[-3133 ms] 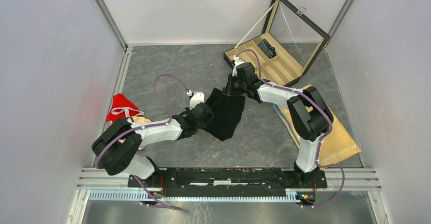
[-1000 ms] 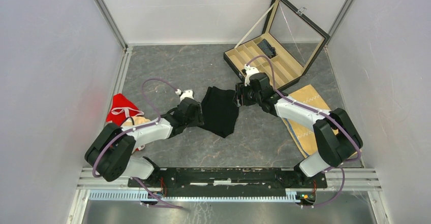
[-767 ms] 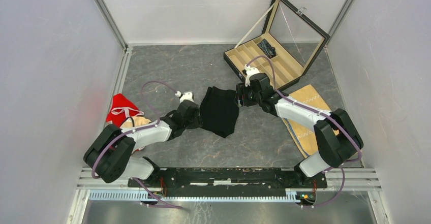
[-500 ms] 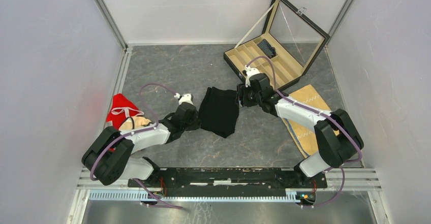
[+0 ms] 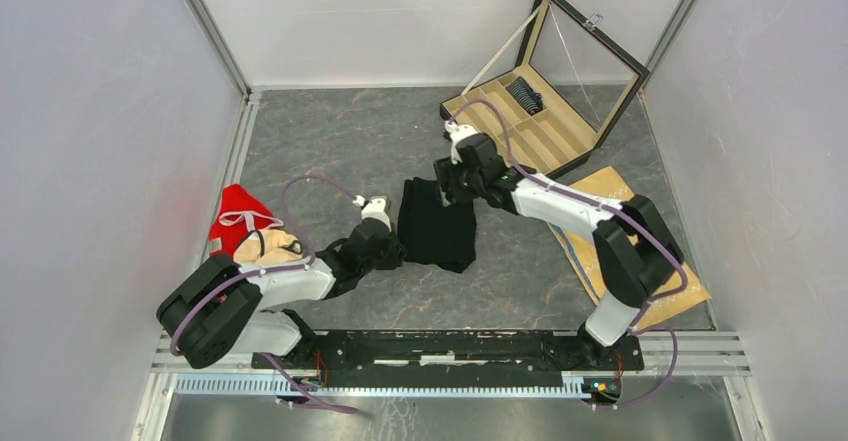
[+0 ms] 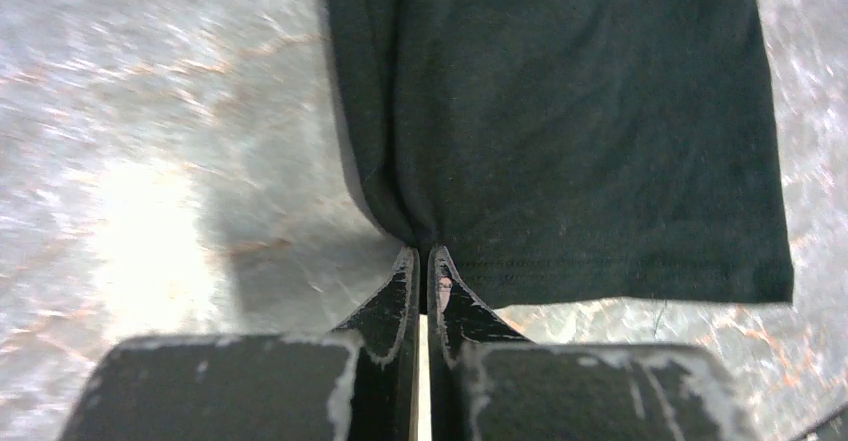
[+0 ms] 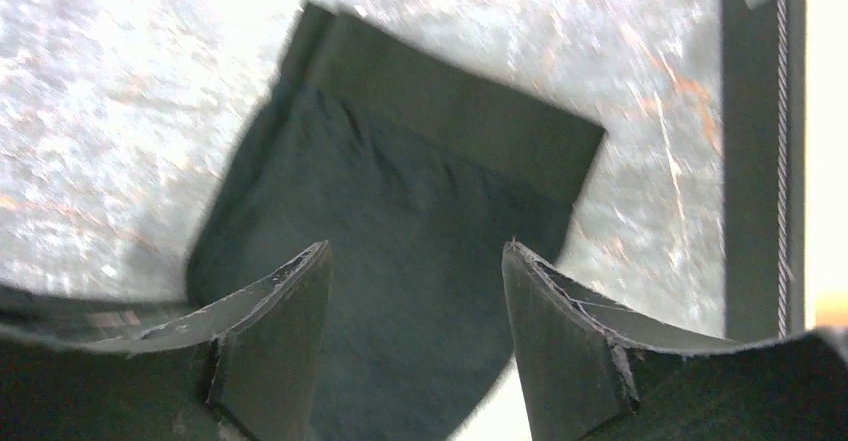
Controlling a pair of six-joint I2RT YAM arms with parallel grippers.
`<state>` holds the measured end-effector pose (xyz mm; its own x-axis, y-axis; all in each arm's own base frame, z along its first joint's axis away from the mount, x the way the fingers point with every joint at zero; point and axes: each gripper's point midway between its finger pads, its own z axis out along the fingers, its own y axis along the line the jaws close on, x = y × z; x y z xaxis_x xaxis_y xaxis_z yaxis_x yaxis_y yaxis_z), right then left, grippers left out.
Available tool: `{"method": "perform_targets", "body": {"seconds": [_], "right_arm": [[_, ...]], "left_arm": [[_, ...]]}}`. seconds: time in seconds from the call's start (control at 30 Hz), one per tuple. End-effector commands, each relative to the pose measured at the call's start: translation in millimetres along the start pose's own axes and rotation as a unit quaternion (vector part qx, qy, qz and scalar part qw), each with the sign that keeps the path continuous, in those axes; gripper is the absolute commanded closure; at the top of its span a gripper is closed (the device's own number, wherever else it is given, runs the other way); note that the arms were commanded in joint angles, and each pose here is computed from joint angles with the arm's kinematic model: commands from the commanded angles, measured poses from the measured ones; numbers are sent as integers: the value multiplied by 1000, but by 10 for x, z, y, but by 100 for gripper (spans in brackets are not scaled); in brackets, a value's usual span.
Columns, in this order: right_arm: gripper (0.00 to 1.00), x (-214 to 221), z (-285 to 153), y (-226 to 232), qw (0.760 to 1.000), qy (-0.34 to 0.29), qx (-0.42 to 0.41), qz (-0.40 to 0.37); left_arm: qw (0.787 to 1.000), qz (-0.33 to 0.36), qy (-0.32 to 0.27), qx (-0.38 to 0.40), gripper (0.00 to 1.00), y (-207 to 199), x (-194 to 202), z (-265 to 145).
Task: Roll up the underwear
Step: Fold the underwear at the center of the board.
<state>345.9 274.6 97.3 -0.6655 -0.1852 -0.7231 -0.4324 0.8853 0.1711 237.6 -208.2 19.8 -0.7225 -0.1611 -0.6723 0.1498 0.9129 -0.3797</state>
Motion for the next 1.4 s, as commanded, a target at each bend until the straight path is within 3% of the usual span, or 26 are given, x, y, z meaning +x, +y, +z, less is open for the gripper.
{"method": "perform_targets", "body": {"seconds": [0.0,0.37,1.37], "right_arm": [[31,-374,165,318,999,-18,0,-27],[31,-544,639,877,997,-5,45,-56],[48,-125,1250,776,989,41,107,-90]], "left_arm": [[999,-20,18,18,98,-90,259,-63],[999,-19,23,34,98,-135,378,-76],[999,-10,32,39,98,-103,456,-106]]}}
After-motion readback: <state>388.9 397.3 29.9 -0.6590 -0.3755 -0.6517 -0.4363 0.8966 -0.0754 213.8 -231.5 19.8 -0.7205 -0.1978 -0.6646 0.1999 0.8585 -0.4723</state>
